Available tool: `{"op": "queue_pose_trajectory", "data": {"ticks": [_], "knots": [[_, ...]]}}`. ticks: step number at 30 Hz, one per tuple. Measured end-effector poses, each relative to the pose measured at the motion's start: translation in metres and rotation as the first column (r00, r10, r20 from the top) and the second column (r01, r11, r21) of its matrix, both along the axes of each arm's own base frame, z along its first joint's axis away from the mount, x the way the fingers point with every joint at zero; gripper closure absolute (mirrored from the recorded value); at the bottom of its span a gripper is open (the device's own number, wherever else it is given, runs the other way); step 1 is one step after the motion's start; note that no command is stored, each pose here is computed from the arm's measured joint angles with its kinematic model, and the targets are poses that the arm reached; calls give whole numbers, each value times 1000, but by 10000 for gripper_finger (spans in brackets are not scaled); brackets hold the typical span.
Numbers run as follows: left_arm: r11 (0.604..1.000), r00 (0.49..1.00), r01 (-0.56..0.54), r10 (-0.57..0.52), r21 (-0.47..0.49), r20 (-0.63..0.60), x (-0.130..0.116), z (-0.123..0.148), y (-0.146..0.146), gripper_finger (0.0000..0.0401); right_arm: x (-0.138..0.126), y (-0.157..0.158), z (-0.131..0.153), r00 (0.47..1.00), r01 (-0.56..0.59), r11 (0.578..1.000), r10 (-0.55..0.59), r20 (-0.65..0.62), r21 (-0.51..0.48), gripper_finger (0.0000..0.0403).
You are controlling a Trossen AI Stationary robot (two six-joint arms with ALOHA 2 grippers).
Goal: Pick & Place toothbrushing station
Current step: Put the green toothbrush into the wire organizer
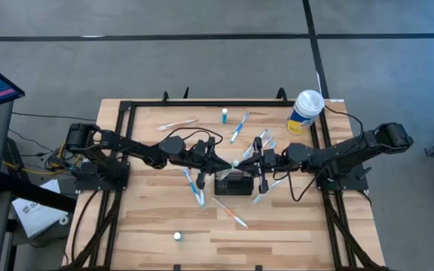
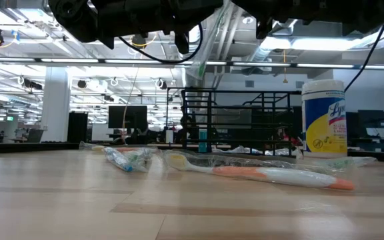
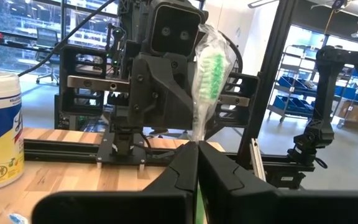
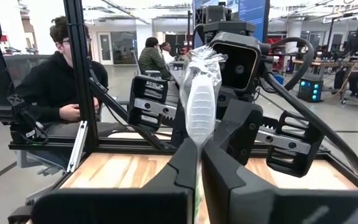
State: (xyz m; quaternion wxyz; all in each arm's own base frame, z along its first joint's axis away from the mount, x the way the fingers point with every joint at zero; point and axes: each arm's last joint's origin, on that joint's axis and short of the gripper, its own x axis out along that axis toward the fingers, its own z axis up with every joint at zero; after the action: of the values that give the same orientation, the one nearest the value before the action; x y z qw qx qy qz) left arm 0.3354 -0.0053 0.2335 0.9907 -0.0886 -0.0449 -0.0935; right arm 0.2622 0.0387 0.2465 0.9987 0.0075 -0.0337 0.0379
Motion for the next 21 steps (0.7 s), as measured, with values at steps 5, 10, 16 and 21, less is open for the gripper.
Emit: {"op": "queue_pose_trajectory", "data": {"ticks": [5, 10, 16, 21], "knots": [[1000, 1000, 0, 0, 0, 0, 0, 0, 0, 397, 0, 0, -2, 1000, 0, 1000, 0, -18, -3, 401], [1000, 1000, 0, 0, 0, 1, 0, 0, 0, 397, 0, 0, -2, 1000, -1, 1000, 1, -24, -4, 402], [1000, 1000, -1, 1, 0, 4, 0, 0, 0, 397, -6, -1, 0, 998, -1, 1000, 0, -64, -10, 403], [1000, 1000, 0, 0, -3, 5, 0, 1, 0, 397, -16, -2, 8, 997, -3, 1000, 2, -81, -12, 403]]}}
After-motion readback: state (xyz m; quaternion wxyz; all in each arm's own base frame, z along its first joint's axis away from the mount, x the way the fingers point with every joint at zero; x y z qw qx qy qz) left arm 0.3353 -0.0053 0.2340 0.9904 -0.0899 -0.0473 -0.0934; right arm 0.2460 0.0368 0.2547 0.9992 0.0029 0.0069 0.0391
